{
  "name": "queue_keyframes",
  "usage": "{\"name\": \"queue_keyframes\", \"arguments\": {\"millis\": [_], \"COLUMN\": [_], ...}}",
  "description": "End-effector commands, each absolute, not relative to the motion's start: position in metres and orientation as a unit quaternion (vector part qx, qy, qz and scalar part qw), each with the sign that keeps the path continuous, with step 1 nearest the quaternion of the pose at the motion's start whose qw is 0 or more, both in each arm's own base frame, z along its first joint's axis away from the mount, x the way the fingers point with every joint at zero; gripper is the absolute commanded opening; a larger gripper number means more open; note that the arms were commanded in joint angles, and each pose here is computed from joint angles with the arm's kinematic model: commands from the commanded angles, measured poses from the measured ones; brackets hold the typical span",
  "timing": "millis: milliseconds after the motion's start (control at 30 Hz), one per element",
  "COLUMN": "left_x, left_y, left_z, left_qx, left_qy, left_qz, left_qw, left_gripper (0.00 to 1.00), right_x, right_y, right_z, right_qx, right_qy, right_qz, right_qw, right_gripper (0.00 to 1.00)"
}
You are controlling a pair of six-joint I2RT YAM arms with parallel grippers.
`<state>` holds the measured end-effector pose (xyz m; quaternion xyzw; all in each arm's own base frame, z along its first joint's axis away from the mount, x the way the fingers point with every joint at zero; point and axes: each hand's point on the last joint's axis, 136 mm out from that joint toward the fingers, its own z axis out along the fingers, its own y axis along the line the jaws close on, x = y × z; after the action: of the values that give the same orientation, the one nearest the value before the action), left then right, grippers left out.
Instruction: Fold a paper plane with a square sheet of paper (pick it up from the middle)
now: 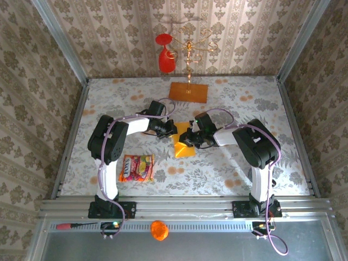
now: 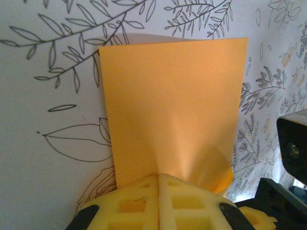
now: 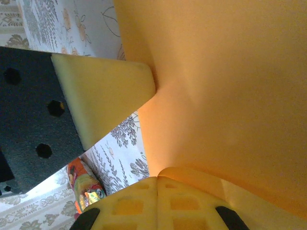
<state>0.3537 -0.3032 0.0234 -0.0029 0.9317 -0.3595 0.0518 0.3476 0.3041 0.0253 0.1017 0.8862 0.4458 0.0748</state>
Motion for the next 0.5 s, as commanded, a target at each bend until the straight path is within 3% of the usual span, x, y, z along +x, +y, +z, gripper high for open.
{"name": "queue_keyframes", "arguments": {"millis": [0, 467], "left_x": [0.3449, 0.3445], "left_y": [-0.2984, -0.2989], "left_z": [0.0112, 0.0110], "left_qx": [-0.001, 0.000], "left_qy": [0.938, 0.938], "left_qz": [-0.345, -0.345], "left_qw": [0.030, 0.030], "left_gripper": [0.08, 0.08], "right_x": [0.3516, 0.3530], "right_y": [0.3088, 0.3054], "right_z": [0.0229, 0.0165], "right_qx": [0.102, 0.112], "right_qy": [0.883, 0.887], "right_qz": [0.452, 0.441], "right_qw": [0.078, 0.078], "right_gripper": [0.01, 0.01]}}
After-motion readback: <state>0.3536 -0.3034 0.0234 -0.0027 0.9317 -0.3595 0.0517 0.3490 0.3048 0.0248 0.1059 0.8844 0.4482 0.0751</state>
